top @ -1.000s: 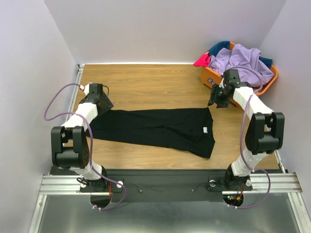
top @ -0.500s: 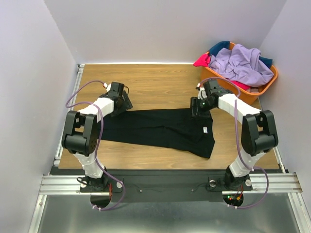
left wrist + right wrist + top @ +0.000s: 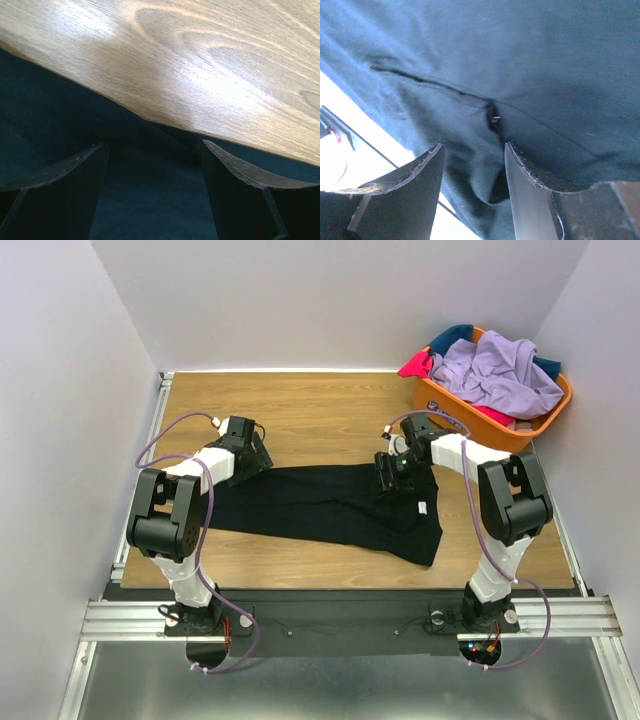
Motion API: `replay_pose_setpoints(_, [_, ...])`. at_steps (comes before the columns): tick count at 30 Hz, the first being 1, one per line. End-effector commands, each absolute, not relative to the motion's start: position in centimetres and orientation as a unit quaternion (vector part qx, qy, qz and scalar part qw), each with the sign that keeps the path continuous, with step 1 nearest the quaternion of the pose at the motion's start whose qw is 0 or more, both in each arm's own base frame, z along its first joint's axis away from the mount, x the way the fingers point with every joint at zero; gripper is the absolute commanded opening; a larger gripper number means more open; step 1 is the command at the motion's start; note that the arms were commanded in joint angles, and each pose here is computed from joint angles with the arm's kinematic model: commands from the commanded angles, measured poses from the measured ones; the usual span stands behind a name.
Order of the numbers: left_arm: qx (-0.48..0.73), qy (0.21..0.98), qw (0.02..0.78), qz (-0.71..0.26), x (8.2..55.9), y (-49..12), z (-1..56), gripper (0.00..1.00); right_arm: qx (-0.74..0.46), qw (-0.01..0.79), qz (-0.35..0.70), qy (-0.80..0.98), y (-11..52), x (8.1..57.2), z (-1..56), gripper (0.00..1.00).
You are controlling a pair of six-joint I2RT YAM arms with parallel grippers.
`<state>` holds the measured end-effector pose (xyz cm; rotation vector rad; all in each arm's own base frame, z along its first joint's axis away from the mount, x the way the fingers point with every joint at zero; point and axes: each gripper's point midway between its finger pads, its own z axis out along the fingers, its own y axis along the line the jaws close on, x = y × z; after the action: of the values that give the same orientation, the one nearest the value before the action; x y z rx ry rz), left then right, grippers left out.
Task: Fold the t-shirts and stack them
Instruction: Fold the tshirt
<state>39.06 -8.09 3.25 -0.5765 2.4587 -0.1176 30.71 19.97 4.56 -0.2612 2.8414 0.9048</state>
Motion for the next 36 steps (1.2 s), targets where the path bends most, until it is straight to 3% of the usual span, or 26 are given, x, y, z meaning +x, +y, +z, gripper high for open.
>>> replay_pose_setpoints(1, [-0.221,0.939,0.262,-0.029,36.9,-7.5,1.1,0.86,-0.126,0.089,0.333,0.930,22.1,31.0,5.8,0.57])
replay_pose_setpoints(5, [-0.217,0.939,0.264,-0.029,37.3,-7.6,1.2,0.86,-0.131,0.069,0.332,0.932,22.6,30.2,5.0,0.56])
replay_pose_setpoints(11, [-0.215,0.939,0.266,-0.027,37.4,-7.5,1.3,0.87,-0.149,0.065,0.331,0.930,23.0,29.1,5.6,0.44])
replay_pose_setpoints(18, [-0.215,0.942,0.257,-0.027,36.8,-7.5,0.6,0.87,-0.168,0.064,0.334,0.925,23.2,27.4,7.5,0.15])
replay_pose_setpoints(21, [-0.214,0.942,0.257,-0.026,36.5,-7.4,0.5,0.87,-0.178,0.059,0.337,0.923,23.2,26.6,8.4,0.10])
replay_pose_setpoints(29, [-0.217,0.941,0.257,-0.026,36.2,-7.4,0.6,0.87,-0.194,0.082,0.338,0.917,23.3,26.7,10.6,0.10])
replay_pose_setpoints(36, [-0.215,0.941,0.259,-0.025,36.3,-7.3,0.8,0.87,-0.239,0.039,0.346,0.906,24.9,24.4,10.8,0.12])
